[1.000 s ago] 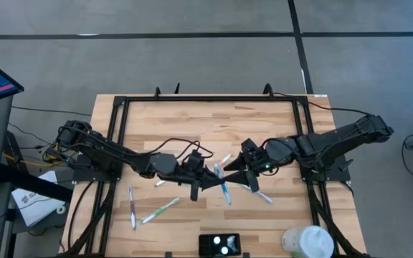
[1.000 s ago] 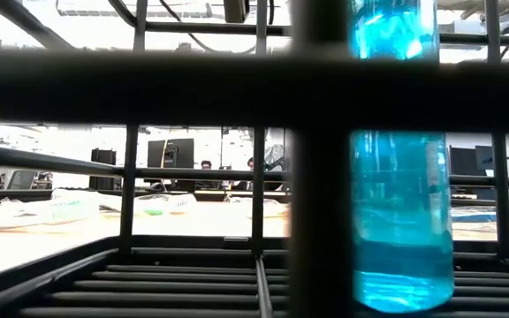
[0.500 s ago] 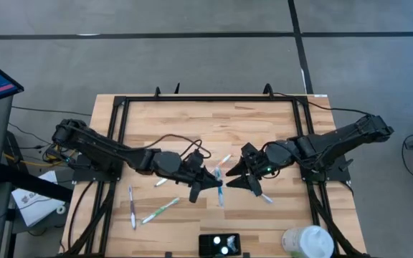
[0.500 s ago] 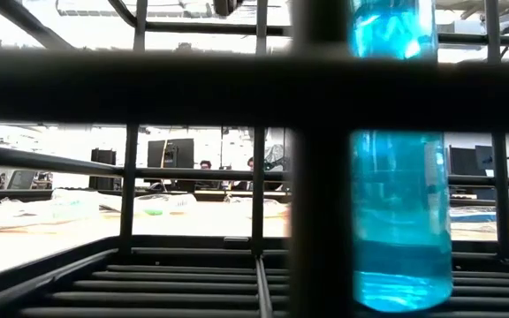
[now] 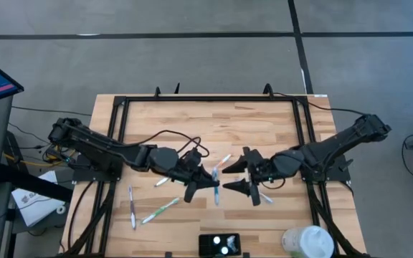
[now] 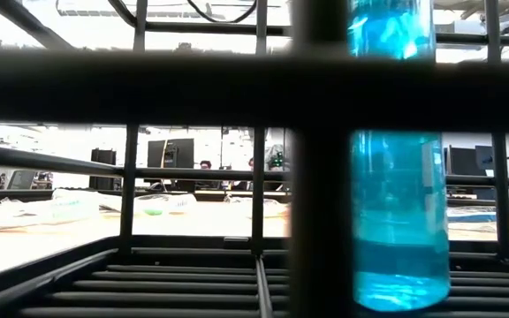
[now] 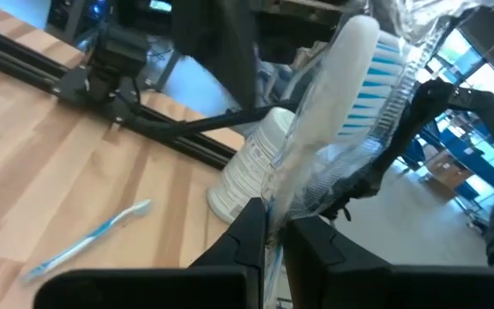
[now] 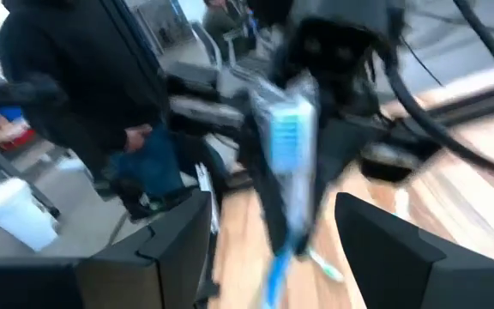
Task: Pick & Place toothbrushing station
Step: Put the left blue toothbrush into the black mesh organizer
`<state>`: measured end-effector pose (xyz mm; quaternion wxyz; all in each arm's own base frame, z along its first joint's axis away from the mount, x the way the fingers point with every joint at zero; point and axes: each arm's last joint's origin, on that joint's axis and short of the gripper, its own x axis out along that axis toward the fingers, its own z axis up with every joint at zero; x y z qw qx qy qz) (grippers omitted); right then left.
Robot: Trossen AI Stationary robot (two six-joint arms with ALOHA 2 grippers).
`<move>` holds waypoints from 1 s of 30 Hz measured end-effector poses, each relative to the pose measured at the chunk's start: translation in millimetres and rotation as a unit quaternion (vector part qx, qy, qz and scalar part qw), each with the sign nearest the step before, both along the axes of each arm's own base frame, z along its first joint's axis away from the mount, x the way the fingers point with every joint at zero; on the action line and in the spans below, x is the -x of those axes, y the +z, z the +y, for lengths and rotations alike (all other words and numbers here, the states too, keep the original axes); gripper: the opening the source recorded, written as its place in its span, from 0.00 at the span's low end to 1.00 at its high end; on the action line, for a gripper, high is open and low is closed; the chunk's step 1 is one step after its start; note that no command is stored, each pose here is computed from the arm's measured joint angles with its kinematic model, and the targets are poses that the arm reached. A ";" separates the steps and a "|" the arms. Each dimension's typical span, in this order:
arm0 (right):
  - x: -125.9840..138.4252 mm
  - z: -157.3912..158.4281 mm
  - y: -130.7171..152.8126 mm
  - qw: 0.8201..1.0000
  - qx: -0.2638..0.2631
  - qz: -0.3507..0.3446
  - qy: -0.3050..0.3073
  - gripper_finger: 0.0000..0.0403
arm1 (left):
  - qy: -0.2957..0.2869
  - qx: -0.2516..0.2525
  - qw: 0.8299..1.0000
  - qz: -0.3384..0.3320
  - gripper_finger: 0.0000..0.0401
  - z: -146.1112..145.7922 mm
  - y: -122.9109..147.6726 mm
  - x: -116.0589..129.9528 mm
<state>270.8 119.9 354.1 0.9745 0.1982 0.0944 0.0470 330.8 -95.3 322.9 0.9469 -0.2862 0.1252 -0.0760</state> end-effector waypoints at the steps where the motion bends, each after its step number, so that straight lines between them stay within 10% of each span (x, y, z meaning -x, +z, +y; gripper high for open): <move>1: -1.7 1.7 -0.2 1.000 -0.001 -0.006 0.000 0.59 | 0.000 0.000 1.000 0.000 0.03 0.0 0.1 0.0; 30: -30.3 10.5 -14.4 0.997 -0.057 -0.041 -0.012 0.59 | -0.003 -0.007 1.000 -0.005 0.03 -2.9 1.1 0.6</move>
